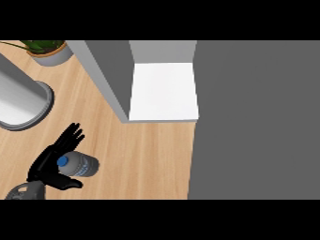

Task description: Pick up the bottled water, place it into the cabinet and close the cabinet

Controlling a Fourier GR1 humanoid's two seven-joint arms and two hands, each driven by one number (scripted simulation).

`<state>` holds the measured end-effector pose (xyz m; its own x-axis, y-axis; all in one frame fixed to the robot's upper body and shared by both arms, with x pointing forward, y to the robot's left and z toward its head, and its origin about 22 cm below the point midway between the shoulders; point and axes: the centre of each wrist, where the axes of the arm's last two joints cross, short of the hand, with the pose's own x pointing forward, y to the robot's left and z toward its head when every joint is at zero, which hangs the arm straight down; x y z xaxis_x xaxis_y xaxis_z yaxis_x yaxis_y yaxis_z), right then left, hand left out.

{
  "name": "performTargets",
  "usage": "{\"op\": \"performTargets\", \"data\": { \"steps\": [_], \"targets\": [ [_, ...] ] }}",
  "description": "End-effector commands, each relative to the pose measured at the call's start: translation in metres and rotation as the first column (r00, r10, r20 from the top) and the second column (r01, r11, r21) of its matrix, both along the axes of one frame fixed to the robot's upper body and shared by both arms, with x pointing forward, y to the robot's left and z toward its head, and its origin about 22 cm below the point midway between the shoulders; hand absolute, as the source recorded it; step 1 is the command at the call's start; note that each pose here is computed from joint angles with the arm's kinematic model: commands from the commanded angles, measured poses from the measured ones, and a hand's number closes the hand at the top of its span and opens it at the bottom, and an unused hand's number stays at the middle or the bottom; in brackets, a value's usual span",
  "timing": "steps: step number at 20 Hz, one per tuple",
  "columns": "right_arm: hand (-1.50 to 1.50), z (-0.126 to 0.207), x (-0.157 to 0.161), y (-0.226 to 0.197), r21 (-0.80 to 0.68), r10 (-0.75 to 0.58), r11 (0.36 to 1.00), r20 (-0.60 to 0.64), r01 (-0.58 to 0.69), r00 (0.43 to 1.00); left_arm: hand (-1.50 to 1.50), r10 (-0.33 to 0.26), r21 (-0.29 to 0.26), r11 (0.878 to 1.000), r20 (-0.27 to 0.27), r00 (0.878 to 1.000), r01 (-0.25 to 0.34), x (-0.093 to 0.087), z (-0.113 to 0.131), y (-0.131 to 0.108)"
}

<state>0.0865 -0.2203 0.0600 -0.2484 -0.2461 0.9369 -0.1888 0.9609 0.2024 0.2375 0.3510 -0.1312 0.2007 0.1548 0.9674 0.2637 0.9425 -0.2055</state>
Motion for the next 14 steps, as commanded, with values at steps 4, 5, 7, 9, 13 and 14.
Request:
{"op": "performTargets", "data": {
  "steps": [4,5,7,9,13,14],
  "targets": [
    [-1.5,-0.013,-0.004,-0.004,-0.007,0.013,1.0,-0.012,-0.013,1.0,-1.5,-0.038,-0.121,0.992,0.042,0.998,0.043,-0.001,-0.016,-0.015],
    [-1.5,-0.013,0.013,0.012,-0.009,0.006,1.0,0.004,-0.006,1.0,-1.5,-0.033,-0.13,0.991,0.058,0.998,0.04,-0.001,-0.012,-0.003],
    [-1.5,-0.009,0.002,0.006,-0.013,0.008,1.0,-0.016,-0.008,1.0,-1.5,-0.053,-0.14,0.989,0.006,0.999,0.053,-0.004,-0.026,-0.034],
    [-1.5,-0.01,0.005,0.001,0.014,0.018,1.0,-0.01,-0.018,1.0,-1.5,-0.048,-0.199,0.979,0.005,0.999,0.048,-0.012,-0.026,-0.019],
    [-1.5,-0.005,0.007,0.005,0.007,0.012,1.0,-0.011,-0.012,1.0,-1.5,-0.115,-0.248,0.963,-0.021,0.993,0.106,-0.002,-0.027,-0.036],
    [-1.5,-0.006,0.011,0.012,-0.001,0.0,1.0,-0.02,0.0,1.0,-1.5,-0.121,-0.228,0.967,-0.019,0.992,0.113,0.01,-0.019,-0.036]
  ]
}}
